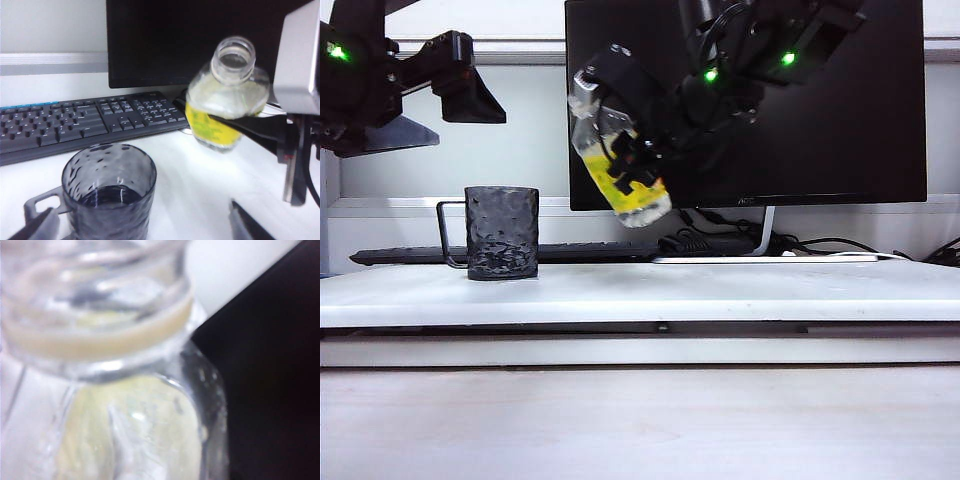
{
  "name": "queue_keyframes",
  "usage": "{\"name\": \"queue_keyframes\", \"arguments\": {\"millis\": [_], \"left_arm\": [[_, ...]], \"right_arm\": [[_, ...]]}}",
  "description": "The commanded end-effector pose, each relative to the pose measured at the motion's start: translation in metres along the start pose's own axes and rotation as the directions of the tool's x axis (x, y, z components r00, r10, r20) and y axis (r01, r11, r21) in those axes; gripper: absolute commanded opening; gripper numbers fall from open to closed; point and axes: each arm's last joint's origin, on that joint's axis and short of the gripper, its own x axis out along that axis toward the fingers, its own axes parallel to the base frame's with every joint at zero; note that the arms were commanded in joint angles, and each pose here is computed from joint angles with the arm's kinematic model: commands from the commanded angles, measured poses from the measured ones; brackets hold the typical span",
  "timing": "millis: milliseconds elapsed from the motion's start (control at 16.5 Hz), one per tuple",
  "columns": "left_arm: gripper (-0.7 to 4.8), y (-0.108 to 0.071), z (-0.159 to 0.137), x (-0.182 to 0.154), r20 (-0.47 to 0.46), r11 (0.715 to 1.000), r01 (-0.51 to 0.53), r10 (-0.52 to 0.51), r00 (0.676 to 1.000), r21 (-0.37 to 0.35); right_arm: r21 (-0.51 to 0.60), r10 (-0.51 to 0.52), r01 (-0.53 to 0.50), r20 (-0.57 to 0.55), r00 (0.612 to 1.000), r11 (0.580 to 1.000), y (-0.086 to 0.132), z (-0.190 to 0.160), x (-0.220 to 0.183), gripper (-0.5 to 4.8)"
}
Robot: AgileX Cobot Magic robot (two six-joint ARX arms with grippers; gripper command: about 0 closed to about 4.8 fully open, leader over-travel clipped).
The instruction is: Carefully pick up the bottle and pour some water from the bottle into the cup.
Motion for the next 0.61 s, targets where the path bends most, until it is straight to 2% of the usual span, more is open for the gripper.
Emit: {"name": "queue_keyframes", "arguments": {"millis": [61,182,303,485,606], "left_arm": [[4.79,0.000,0.000,0.000,-0.002,1.000,-0.001,0.001,1.000,0.003],[4.79,0.000,0.000,0.000,-0.004,1.000,-0.001,0.001,1.000,0.003],[4.79,0.000,0.000,0.000,-0.005,1.000,-0.001,0.001,1.000,0.004],[4.79,0.000,0.000,0.000,-0.004,1.000,-0.004,0.004,1.000,0.007],[4.79,0.002,0.001,0.000,0.000,0.999,-0.019,0.019,1.000,0.034]], "right_arm": [[-0.134,-0.049,0.061,0.088,0.995,0.989,0.002,0.016,0.002,1.06],[-0.171,-0.040,0.061,0.125,0.991,0.983,0.006,0.019,0.009,1.02],[-0.175,-0.052,0.077,0.139,0.989,0.982,-0.001,0.024,0.028,1.02],[-0.230,-0.041,0.069,0.127,0.991,0.971,-0.007,0.028,0.046,1.02],[-0.268,-0.031,0.063,0.120,0.992,0.961,-0.003,0.023,0.051,1.02]]}}
